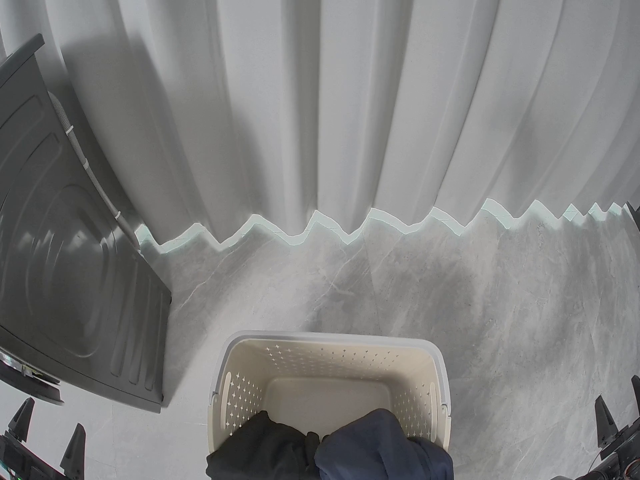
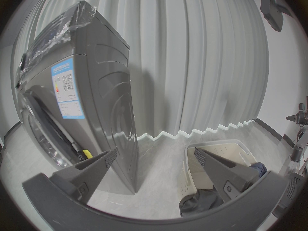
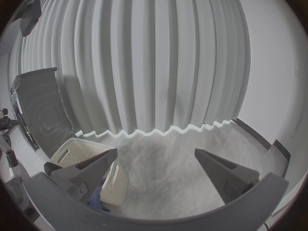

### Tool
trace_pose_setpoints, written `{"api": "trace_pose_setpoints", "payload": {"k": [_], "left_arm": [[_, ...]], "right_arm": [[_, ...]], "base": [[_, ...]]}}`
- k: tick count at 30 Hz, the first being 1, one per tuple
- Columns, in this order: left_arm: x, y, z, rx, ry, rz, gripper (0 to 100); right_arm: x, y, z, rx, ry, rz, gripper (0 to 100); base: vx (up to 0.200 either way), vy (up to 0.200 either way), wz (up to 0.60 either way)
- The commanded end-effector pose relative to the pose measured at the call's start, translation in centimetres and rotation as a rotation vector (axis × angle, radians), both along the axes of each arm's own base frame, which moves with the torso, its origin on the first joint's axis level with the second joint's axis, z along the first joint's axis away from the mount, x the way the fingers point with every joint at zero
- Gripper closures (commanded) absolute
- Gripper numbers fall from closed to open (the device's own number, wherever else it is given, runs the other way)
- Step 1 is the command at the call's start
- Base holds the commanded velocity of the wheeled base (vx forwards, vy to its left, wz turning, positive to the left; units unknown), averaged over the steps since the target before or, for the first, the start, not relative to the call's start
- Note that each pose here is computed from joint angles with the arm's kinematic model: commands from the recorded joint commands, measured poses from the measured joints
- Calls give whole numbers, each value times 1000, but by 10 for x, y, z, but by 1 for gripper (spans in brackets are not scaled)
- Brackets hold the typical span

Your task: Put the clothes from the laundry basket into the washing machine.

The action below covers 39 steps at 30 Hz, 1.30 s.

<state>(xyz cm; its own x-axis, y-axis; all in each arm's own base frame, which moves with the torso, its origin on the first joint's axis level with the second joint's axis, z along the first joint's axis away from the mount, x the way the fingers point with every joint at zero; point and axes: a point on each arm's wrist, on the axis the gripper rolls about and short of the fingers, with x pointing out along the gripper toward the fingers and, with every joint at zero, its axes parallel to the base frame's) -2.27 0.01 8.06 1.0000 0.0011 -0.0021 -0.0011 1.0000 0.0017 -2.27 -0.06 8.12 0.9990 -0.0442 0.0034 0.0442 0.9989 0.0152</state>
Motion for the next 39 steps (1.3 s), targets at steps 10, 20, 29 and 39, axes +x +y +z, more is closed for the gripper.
{"api": "trace_pose_setpoints", "payload": {"k": [10, 20, 29, 39], "left_arm": [[0, 0, -5, 0, -1, 0, 0], [0, 0, -5, 0, -1, 0, 0], [0, 0, -5, 0, -1, 0, 0], [0, 0, -5, 0, -1, 0, 0]], "right_arm": [[1, 0, -5, 0, 8, 0, 0], [1, 0, -5, 0, 10, 0, 0], [1, 0, -5, 0, 8, 0, 0], [1, 0, -5, 0, 10, 0, 0]], "base": [[20, 0, 0], [100, 0, 0], [0, 0, 0], [0, 0, 0]]}}
